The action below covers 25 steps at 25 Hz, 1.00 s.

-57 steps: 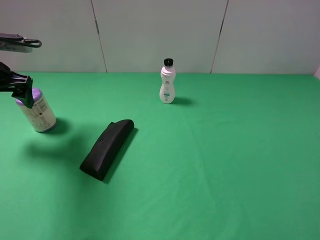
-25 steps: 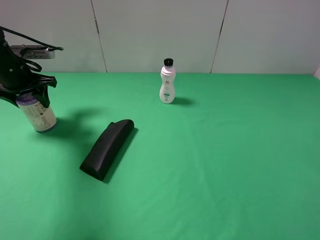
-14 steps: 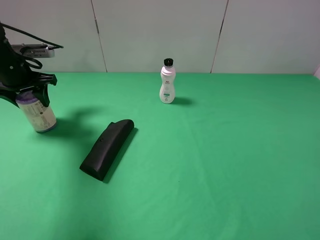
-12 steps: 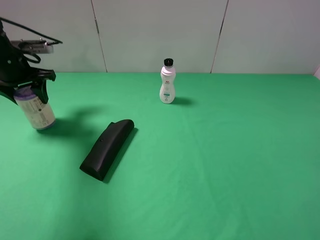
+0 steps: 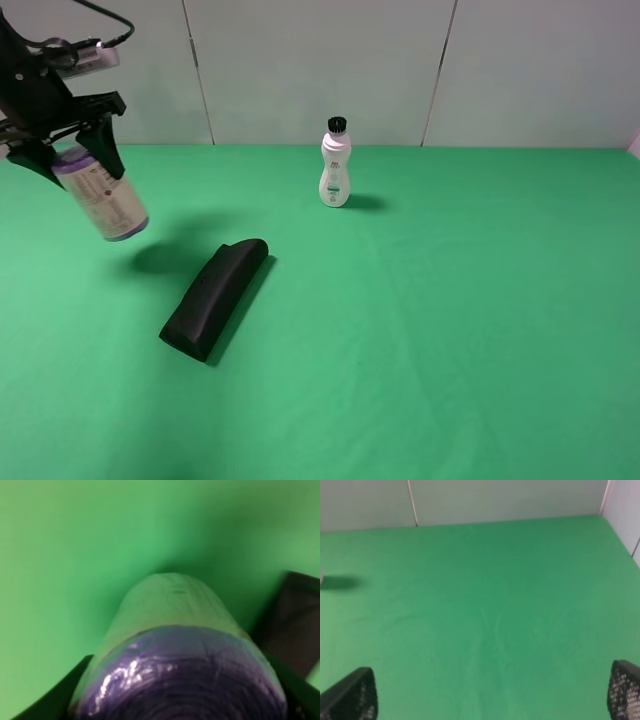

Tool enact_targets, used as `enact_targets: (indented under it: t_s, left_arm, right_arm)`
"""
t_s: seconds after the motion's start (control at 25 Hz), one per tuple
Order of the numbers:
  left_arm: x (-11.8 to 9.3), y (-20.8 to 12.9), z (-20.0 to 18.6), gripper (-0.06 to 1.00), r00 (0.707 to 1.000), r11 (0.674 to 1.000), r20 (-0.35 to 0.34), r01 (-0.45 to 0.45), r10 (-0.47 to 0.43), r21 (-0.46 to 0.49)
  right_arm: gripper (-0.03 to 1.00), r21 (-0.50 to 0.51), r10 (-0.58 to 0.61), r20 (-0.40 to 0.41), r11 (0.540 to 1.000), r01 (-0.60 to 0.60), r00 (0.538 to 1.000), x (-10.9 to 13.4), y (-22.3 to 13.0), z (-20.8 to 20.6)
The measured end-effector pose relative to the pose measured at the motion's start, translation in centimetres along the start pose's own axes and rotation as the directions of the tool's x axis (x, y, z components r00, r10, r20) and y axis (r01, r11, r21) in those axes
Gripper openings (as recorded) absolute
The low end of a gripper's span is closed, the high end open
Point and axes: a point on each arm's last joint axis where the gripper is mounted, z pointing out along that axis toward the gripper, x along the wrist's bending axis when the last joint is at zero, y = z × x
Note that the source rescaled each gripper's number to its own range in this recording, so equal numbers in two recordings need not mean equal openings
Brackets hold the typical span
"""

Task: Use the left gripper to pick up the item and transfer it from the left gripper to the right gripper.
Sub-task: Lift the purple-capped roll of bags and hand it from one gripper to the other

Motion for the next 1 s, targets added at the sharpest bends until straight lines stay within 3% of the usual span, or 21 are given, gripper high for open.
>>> enact_targets:
  t_s: [0.24, 0.4, 0.72, 1.0]
  left_arm:
    - [-4.2, -0.7, 0.8, 0.00, 0.988, 0.994, 0.109, -0.111, 0.108, 0.015]
    - [-7.9, -1.4, 1.4, 0.00, 0.963, 0.984, 0.203, -0.179, 0.176, 0.000]
    - [-13.9, -3.3, 2.1, 0.00, 0.892, 0.964, 0.374, -0.264, 0.255, -0.026]
    - [-16.9, -4.4, 1.9, 0.00, 0.809, 0.954, 0.517, -0.296, 0.280, -0.053]
  right_arm:
    - [1.00, 0.000, 0.000, 0.000, 1.000, 0.000, 1.000, 0.0, 0.0, 0.0]
    - [1.00, 0.000, 0.000, 0.000, 1.000, 0.000, 1.000, 0.0, 0.0, 0.0]
    - [1.00, 0.000, 0.000, 0.000, 1.000, 0.000, 1.000, 0.0, 0.0, 0.0]
    - [1.00, 0.000, 0.000, 0.000, 1.000, 0.000, 1.000, 0.0, 0.0, 0.0]
